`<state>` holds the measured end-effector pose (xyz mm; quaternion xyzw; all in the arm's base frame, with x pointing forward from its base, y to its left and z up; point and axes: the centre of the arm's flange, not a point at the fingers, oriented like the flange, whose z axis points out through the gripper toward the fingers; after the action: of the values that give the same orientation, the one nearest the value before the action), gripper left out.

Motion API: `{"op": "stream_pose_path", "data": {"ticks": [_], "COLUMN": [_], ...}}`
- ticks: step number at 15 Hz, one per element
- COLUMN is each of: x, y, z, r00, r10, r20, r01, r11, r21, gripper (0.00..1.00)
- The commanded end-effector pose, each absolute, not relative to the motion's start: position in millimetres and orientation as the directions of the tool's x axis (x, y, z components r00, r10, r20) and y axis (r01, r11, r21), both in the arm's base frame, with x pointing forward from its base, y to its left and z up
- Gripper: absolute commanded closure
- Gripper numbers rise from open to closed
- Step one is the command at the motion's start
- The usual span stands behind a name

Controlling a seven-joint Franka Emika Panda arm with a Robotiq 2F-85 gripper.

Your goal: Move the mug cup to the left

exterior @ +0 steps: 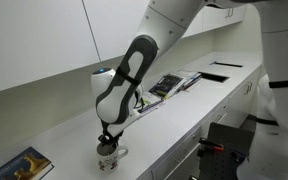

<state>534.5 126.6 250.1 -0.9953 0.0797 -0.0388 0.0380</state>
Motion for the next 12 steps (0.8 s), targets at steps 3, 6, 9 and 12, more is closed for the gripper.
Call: {"op": "stream_pose_path", "data": {"ticks": [3,6,9,12], "x": [539,543,546,549], "y": [139,129,126,135], "z": [221,208,212,247], "r00": [0.975,0.974,0.973,0.977], "r10": [-0.172,-0.183,-0.204,-0.196], "r20": [0.137,0.135,0.108,0.088], "r01": [-0.165,-0.176,-0.193,-0.181], "r11": [-0.984,-0.982,-0.976,-0.971], "r21": [-0.063,-0.064,-0.104,-0.156], "gripper": [0.98,0.98,0.65,0.45]}}
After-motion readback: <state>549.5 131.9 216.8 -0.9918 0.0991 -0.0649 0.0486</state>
